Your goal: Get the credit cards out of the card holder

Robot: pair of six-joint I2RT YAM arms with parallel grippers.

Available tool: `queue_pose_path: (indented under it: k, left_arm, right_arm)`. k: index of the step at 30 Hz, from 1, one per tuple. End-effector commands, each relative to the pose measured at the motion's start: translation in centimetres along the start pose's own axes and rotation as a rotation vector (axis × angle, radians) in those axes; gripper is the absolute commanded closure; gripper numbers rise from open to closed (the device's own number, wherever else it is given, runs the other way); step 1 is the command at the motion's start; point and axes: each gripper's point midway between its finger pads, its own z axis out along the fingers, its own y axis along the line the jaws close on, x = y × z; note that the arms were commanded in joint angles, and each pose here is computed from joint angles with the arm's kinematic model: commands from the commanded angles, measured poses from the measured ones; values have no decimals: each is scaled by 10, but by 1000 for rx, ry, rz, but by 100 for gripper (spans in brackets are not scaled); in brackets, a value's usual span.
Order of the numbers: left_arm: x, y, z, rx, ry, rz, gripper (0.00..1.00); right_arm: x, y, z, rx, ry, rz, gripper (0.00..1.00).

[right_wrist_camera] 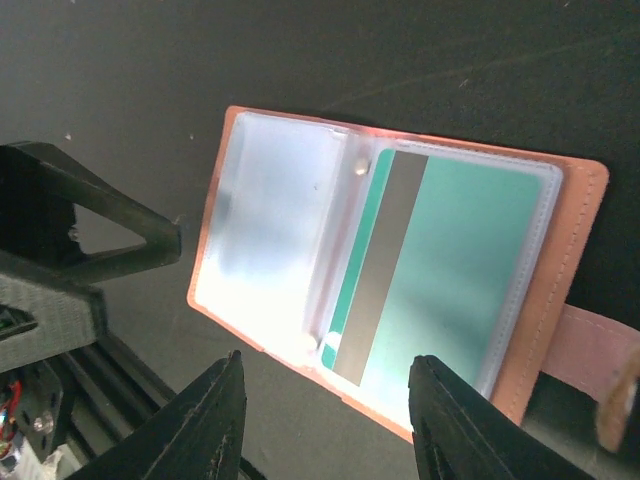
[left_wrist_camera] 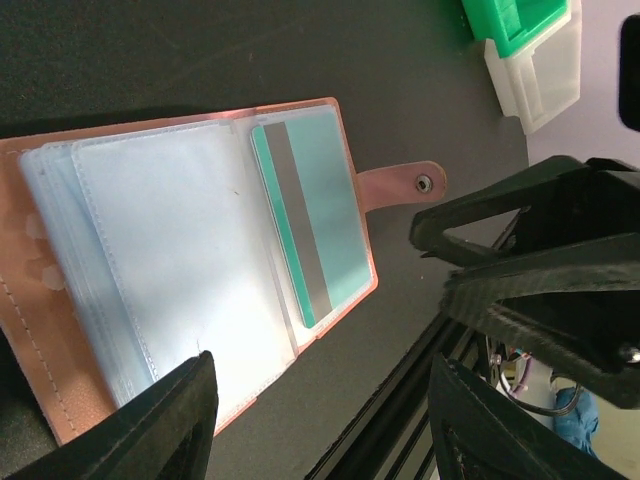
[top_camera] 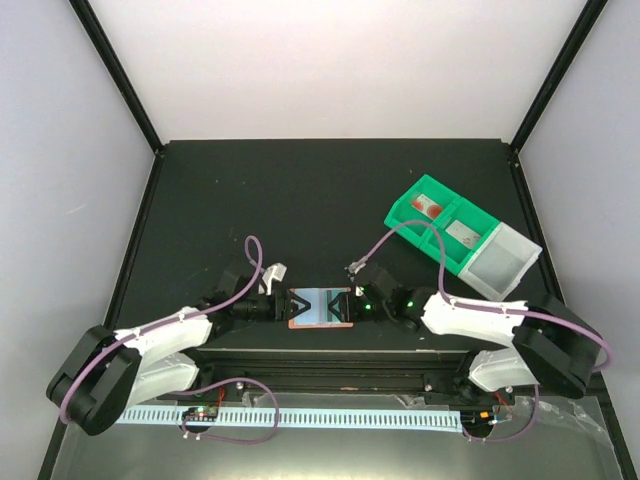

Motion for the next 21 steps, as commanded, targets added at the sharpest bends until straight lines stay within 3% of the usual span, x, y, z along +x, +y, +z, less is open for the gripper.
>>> queue_pose_path:
  k: [1, 13, 21]
  left_arm:
    - [-5, -4, 0, 20, -15, 14, 41]
    - [-6, -6, 2, 32, -10, 17, 45]
    - [-8, -10, 1, 46, -17, 20, 48]
  right_arm:
    - [-7, 6, 11, 7, -28, -12, 53]
    - [-3, -27, 18, 161, -34, -42, 58]
    - [1, -35, 25, 179, -23, -40, 69]
